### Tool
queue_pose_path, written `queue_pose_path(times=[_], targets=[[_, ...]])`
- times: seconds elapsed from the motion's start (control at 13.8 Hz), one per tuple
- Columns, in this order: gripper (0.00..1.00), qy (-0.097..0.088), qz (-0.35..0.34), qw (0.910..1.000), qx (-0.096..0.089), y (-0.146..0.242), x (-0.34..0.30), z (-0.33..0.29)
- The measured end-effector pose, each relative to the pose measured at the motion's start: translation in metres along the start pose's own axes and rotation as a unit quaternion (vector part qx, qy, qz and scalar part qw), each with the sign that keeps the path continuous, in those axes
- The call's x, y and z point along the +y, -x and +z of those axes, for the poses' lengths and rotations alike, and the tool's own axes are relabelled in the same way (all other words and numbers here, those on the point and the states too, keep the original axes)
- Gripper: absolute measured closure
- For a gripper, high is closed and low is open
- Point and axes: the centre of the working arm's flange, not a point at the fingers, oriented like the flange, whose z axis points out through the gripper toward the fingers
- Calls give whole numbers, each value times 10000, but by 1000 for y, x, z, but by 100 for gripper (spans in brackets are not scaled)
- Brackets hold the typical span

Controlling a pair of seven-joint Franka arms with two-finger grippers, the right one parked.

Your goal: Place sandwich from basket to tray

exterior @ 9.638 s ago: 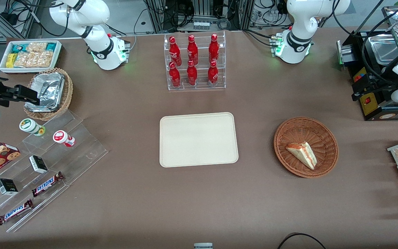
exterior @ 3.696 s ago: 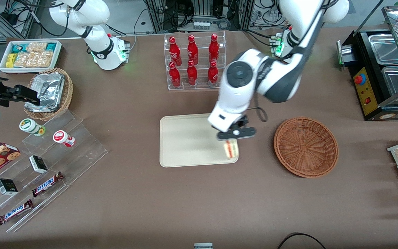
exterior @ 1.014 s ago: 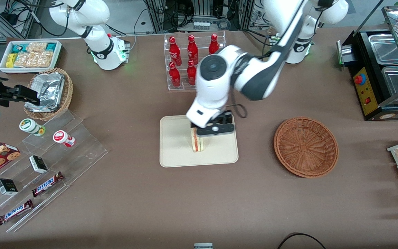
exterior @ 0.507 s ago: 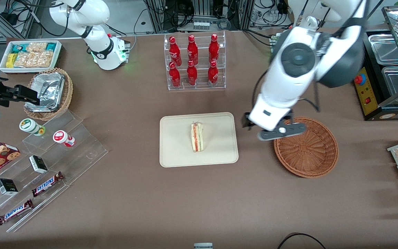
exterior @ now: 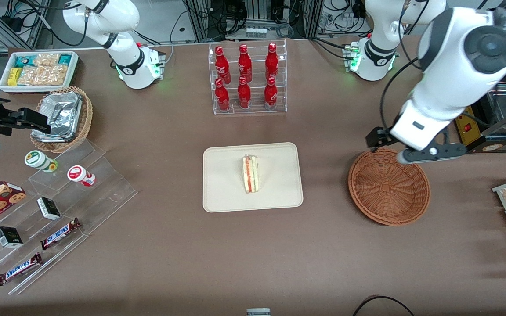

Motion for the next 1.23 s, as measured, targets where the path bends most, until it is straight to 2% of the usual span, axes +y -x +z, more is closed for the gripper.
queue_pose_path(times=[0.58,0.87,1.23], targets=[[0,4,323,9995,-31,-13,-82,-3],[0,-3,378,9992,-92,-11,-89,-4],[0,20,637,9980,-53,-11,-104,-9]])
